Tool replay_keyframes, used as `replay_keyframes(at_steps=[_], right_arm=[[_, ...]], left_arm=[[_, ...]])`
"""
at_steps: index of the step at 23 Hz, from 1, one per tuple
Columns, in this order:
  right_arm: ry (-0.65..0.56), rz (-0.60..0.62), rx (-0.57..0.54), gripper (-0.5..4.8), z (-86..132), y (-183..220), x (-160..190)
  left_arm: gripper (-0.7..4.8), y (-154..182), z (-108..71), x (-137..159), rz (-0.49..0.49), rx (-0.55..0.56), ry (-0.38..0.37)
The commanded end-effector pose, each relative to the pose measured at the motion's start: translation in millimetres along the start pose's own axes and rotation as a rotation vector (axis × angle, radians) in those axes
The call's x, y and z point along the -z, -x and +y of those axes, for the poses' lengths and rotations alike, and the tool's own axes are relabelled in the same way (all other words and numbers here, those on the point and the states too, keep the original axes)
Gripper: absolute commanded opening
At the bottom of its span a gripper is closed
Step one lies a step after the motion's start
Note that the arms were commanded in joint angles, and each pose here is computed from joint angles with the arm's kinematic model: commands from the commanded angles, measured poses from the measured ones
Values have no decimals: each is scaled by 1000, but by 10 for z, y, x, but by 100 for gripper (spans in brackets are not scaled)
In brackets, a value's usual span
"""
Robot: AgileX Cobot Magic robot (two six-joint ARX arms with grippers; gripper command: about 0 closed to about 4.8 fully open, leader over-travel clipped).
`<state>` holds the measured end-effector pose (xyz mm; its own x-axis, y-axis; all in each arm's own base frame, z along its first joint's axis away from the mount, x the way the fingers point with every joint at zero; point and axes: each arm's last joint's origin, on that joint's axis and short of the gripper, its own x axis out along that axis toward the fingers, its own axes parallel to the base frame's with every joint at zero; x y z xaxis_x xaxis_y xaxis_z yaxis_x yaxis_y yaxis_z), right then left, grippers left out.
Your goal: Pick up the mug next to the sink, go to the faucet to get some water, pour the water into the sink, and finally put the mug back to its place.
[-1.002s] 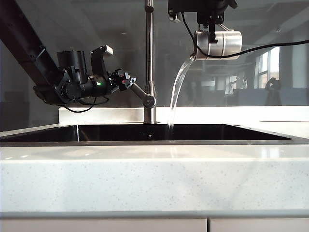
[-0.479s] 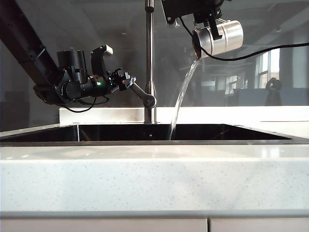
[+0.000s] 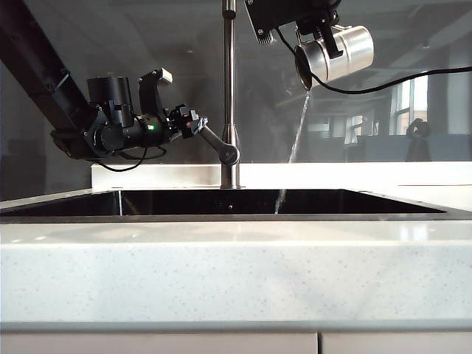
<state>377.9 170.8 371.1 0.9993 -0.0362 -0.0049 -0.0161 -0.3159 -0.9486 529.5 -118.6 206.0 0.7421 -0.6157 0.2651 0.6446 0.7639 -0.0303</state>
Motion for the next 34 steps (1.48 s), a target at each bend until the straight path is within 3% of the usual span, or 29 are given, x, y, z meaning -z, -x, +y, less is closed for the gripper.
replay_keyframes(at_steps=[1,4,7,11,14,17,18,20,27,28,31,34], right_arm=[[-22,11,44,-8,-106,42,38],[-78,11,44,-8,-106,42,39],[-527,50,31,-8,-116,68,72],[-914,103,-80,-8,-42,134,117],[-1228,78,-223,-8,69,158,230],[-1509,47,-317,-8,239,155,387],[-1643,33,-327,-8,400,162,514],[-1761,5,-272,-8,643,245,691],[-1890,34,-71,-8,1265,538,1091],[-1906,54,-50,-8,1456,594,1199],[-1919,36,-64,-8,1746,684,1366],[-1922,60,-61,-8,1892,734,1480]], left_arm=[[210,39,96,25,24,-93,5],[210,39,96,24,24,-92,5],[210,39,96,24,24,-93,4],[210,39,96,26,24,-93,5],[210,39,96,25,24,-92,5],[210,37,93,28,25,-91,6],[210,37,93,28,25,-92,6],[210,37,93,28,25,-92,5],[210,36,90,28,25,-90,7],[210,36,90,28,25,-90,10],[210,36,90,28,25,-90,10],[210,36,90,28,25,-87,10]])
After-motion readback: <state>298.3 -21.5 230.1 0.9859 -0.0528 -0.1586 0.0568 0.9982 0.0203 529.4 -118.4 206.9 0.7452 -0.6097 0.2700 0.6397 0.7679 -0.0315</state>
